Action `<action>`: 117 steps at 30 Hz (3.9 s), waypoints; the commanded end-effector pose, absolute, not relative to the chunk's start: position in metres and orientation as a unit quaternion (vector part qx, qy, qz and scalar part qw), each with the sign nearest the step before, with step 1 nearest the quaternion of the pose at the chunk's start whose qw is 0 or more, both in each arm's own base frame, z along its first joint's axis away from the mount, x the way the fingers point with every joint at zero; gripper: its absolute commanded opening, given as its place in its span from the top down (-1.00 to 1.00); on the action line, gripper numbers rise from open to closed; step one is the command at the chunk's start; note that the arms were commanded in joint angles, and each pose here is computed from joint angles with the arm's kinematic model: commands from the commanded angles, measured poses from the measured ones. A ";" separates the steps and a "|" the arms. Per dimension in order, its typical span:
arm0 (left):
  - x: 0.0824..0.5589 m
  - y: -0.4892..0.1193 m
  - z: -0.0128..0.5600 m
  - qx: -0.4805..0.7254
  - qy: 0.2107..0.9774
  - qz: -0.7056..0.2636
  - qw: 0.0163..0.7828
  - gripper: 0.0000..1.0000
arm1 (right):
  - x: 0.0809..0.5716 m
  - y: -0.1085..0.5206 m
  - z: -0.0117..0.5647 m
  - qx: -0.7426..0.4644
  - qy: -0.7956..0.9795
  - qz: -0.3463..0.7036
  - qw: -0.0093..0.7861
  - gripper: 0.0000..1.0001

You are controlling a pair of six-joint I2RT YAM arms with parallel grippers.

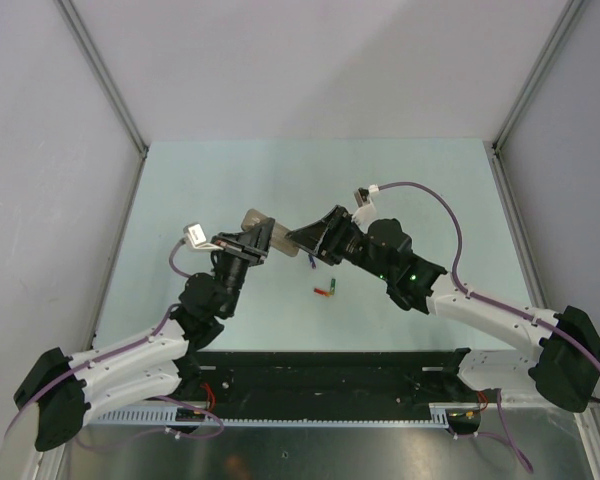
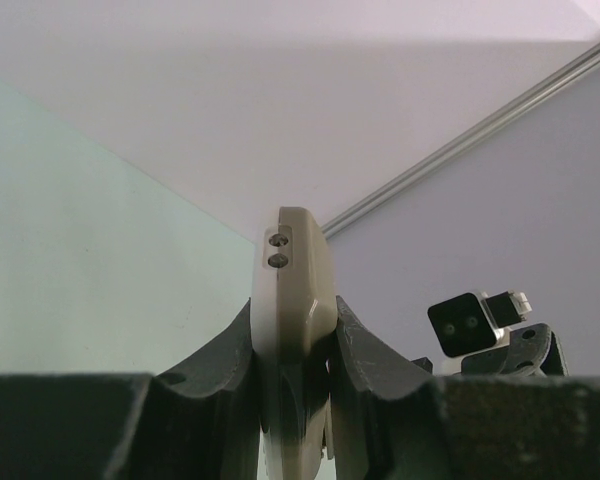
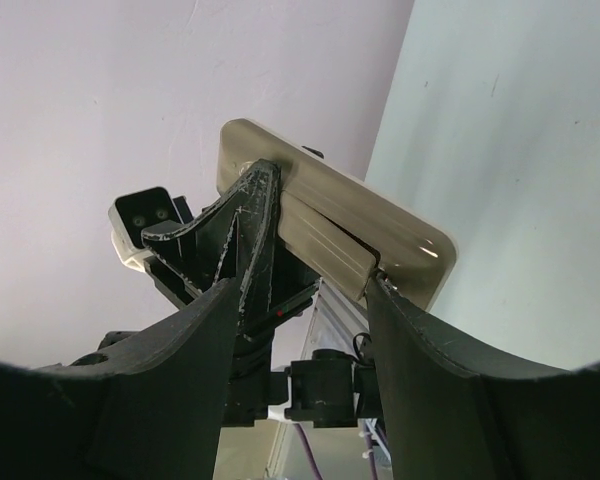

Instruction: Load the batteries into the remote control

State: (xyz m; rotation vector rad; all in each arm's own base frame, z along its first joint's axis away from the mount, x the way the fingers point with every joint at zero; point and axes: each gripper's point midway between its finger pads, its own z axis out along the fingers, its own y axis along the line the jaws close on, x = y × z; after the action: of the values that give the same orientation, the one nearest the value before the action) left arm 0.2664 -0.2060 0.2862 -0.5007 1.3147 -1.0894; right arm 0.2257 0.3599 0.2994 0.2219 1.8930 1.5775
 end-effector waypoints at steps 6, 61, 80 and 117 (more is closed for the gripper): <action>0.259 -0.229 0.264 -0.170 0.622 -0.472 0.602 0.99 | 0.209 0.363 0.389 0.044 0.632 0.689 0.352 -0.17; 0.238 -0.228 0.311 -0.209 0.566 -0.605 0.519 1.00 | 0.208 0.346 0.372 0.037 0.672 0.641 0.369 -0.25; 0.234 -0.221 0.330 -0.217 0.543 -0.642 0.497 1.00 | 0.205 0.343 0.346 0.031 0.710 0.606 0.358 -0.25; 0.236 -0.220 0.330 -0.248 0.535 -0.664 0.459 1.00 | 0.202 0.337 0.338 0.027 0.725 0.587 0.359 -0.37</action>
State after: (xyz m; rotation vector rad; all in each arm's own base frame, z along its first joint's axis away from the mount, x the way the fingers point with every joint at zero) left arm 0.2462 -0.2183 0.2915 -0.6310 1.4179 -1.4992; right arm 0.2020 0.3384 0.3268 0.0765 1.8919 1.5204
